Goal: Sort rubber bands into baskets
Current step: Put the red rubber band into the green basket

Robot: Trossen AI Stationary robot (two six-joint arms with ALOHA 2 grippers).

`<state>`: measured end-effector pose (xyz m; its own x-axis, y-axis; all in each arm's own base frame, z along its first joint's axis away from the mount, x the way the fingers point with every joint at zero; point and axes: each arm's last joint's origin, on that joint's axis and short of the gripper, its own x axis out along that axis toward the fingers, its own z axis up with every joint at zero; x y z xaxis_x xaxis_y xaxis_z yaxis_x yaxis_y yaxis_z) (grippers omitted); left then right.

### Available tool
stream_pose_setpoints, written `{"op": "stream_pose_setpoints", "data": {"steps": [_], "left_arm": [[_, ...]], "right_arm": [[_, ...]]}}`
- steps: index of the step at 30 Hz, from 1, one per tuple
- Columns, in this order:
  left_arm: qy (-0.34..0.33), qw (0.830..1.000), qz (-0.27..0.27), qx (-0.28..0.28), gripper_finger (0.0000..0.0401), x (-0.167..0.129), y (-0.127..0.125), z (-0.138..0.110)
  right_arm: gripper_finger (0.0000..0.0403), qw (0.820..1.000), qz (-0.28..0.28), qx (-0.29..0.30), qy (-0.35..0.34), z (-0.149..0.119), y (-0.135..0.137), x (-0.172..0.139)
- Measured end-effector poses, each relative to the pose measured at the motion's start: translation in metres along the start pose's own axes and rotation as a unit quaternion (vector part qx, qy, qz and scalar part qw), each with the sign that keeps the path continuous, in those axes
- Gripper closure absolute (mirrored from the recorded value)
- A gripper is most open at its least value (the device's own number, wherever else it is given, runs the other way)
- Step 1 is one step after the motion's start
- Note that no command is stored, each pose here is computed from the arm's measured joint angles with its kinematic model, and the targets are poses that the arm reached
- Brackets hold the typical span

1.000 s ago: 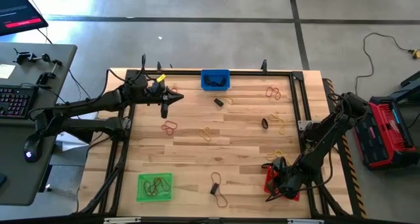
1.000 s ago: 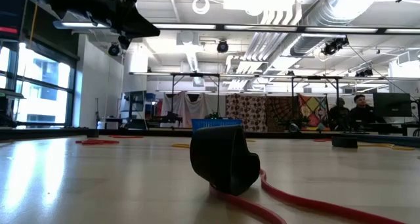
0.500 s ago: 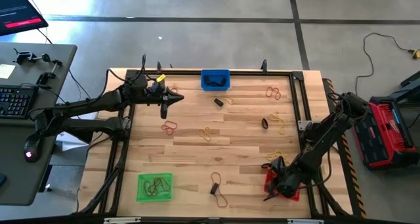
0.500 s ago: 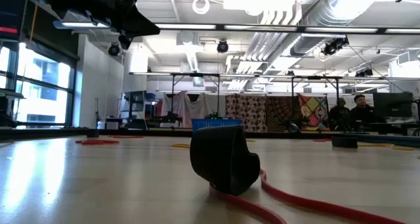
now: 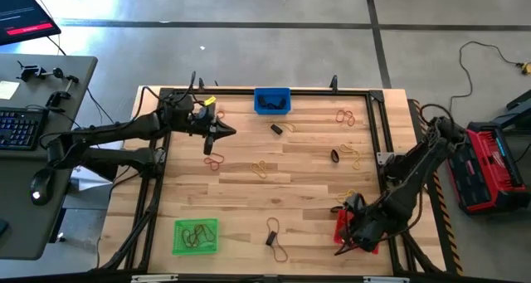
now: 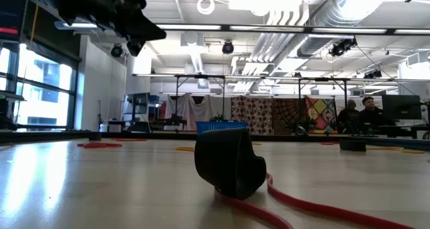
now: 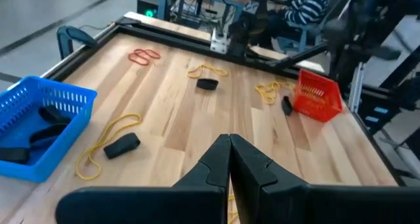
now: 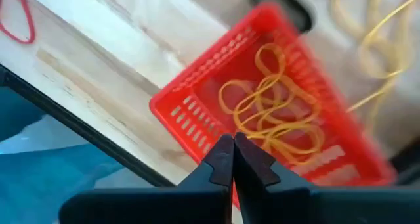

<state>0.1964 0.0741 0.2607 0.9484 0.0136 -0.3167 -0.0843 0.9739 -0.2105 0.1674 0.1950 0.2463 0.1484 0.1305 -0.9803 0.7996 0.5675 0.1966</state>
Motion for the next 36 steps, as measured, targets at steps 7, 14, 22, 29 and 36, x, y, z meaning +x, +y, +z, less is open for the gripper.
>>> {"op": "stream_pose_setpoints", "data": {"steps": [7,14,22,29,36], "left_arm": [[-0.009,0.999,-0.033,0.005,0.0401,0.008,0.001,0.001],[-0.032,0.999,-0.037,0.000,0.0401,0.010,0.002,0.005],[-0.036,0.999,-0.033,-0.015,0.0401,0.010,0.002,0.006],[-0.035,0.999,-0.033,-0.012,0.0401,0.010,0.002,0.006],[-0.034,0.999,-0.036,-0.015,0.0401,0.010,0.001,0.006]], "right_arm": [[0.0403,0.996,-0.025,-0.062,-0.056,0.034,0.005,-0.015],[0.0403,0.984,-0.009,-0.145,-0.107,0.090,0.012,-0.011],[0.0403,0.970,0.007,-0.227,-0.088,0.156,-0.011,-0.030],[0.0403,0.971,0.007,-0.215,-0.108,0.198,-0.040,-0.046],[0.0403,0.966,0.018,-0.227,-0.123,0.207,-0.043,-0.048]]}}
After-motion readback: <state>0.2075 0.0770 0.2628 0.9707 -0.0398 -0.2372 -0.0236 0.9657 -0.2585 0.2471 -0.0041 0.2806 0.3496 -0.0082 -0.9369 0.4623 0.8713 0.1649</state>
